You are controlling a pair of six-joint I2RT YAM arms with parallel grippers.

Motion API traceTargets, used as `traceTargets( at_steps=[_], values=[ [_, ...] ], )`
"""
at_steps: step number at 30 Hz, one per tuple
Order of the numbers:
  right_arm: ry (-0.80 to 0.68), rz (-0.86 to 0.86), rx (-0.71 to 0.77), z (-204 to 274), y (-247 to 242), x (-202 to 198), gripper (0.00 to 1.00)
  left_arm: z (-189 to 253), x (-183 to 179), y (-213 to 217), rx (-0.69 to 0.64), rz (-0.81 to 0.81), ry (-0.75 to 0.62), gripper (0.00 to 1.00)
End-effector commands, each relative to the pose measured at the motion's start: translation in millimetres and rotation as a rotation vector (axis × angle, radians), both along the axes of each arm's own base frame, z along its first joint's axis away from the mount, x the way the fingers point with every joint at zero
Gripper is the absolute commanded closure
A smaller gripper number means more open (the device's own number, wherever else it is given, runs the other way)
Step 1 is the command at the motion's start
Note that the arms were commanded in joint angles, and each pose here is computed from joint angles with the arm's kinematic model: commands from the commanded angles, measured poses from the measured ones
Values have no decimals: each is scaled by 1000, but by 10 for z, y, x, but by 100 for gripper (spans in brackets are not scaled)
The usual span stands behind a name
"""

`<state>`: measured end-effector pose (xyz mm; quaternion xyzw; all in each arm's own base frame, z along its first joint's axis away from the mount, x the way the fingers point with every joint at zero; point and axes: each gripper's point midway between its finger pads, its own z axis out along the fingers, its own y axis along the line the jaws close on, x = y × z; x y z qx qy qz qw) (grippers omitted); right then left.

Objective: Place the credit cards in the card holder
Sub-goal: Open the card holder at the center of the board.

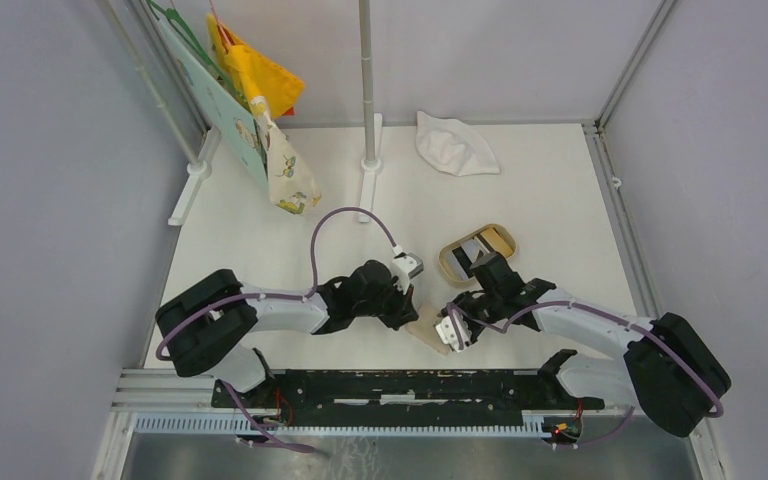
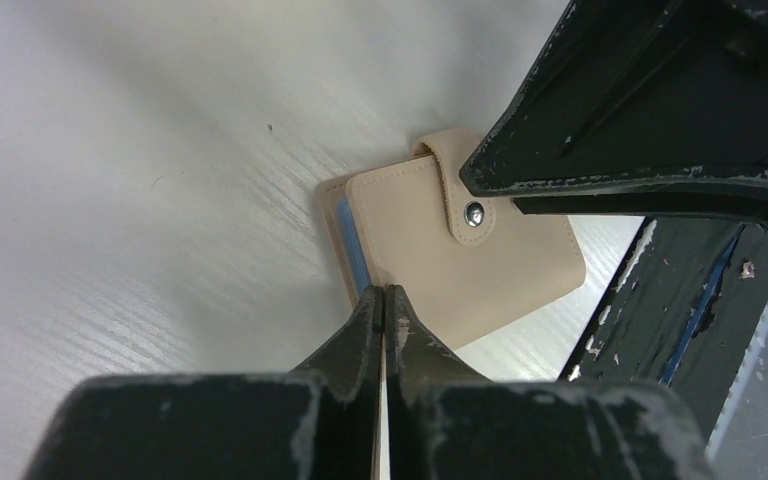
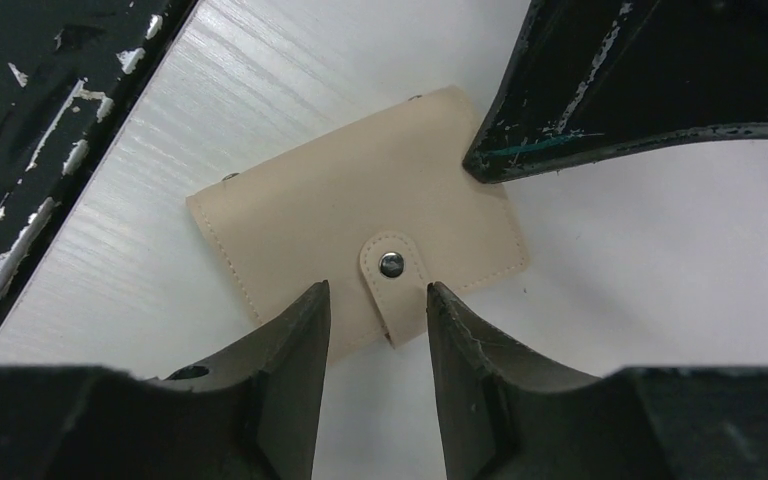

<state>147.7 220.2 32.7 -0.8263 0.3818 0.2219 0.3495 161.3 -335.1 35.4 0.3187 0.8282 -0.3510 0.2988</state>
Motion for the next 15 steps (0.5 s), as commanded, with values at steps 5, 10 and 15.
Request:
traceTargets(
  at_steps=[5, 10, 15],
  values=[
    [-40, -12, -41, -7, 53, 109, 49, 213, -21, -248, -87, -62, -11, 98],
    [-20, 18, -87, -62, 61, 51, 46, 226, -51, -289, -93, -95, -11, 98],
    [9, 34, -146, -117, 58, 19, 45, 275, -70, -329, -111, -124, -20, 98]
  ],
)
